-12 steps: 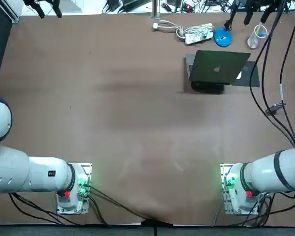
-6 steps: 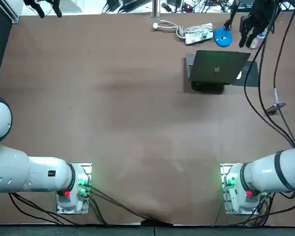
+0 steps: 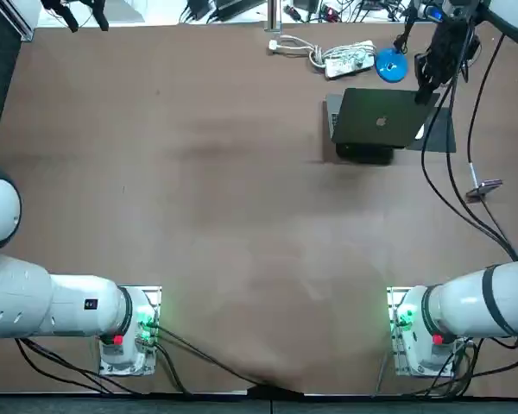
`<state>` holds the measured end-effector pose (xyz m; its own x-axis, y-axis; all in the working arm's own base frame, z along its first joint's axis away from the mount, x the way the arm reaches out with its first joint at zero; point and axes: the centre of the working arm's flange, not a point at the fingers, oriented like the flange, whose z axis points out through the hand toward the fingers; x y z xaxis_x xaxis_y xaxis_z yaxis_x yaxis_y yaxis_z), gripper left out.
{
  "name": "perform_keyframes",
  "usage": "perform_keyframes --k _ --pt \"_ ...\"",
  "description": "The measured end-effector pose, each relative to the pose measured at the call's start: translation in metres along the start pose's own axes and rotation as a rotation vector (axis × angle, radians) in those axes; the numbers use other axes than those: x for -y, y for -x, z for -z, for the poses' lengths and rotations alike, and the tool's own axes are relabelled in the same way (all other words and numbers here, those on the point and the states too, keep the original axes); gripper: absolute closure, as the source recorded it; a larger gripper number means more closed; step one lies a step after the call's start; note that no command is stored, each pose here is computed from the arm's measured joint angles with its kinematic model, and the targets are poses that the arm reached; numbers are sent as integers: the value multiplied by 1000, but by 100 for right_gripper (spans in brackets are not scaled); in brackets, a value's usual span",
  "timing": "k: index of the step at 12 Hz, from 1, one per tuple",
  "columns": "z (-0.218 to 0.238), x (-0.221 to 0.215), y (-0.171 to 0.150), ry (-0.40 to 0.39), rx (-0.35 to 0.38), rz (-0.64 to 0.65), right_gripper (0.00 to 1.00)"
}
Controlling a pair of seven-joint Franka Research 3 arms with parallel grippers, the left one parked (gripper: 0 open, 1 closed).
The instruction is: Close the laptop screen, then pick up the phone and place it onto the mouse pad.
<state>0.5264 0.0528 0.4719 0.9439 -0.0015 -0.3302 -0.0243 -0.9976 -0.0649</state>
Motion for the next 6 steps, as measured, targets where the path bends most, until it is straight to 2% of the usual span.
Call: perform_keyframes --k 6 --pt "-2 1 -22 -10 -140 -7 98"
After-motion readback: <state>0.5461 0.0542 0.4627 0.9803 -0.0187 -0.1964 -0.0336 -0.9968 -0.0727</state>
